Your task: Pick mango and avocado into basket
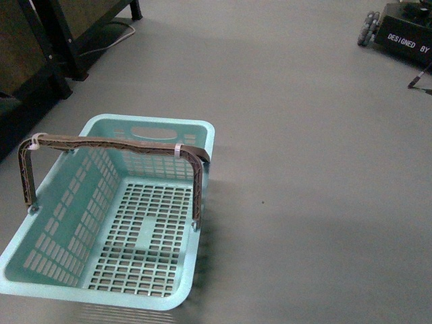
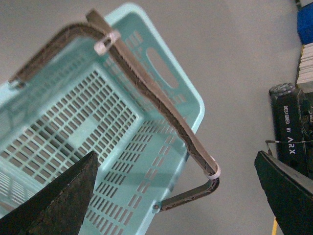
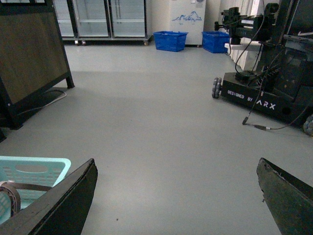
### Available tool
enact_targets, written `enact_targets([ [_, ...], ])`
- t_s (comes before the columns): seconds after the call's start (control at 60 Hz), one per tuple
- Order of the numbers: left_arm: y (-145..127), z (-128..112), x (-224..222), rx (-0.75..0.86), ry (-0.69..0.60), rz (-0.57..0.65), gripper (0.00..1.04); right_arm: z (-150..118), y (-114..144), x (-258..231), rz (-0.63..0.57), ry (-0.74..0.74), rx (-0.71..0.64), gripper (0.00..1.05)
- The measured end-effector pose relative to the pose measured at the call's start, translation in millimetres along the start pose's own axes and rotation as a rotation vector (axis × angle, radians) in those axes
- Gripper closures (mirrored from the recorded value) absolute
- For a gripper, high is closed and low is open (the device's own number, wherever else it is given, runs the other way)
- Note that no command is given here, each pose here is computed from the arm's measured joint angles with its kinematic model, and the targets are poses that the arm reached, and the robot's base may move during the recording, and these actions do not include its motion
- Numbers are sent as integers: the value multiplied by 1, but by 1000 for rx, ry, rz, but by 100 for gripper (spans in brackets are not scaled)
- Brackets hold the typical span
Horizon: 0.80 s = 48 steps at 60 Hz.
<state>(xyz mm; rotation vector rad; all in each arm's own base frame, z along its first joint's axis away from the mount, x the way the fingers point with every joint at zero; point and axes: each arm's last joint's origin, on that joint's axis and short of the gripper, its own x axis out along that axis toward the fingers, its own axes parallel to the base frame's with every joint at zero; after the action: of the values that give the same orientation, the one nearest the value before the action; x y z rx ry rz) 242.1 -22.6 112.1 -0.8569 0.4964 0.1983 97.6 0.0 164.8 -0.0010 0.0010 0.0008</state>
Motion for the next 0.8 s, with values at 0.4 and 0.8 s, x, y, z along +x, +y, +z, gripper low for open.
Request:
enact_targets([
  [0.4, -24, -55, 116, -189, 150, -27, 7, 0, 0, 0, 0, 0, 0, 8],
  [0.8, -22, -52, 168, -390, 45, -188, 15, 0, 0, 0, 0, 0, 0, 8],
])
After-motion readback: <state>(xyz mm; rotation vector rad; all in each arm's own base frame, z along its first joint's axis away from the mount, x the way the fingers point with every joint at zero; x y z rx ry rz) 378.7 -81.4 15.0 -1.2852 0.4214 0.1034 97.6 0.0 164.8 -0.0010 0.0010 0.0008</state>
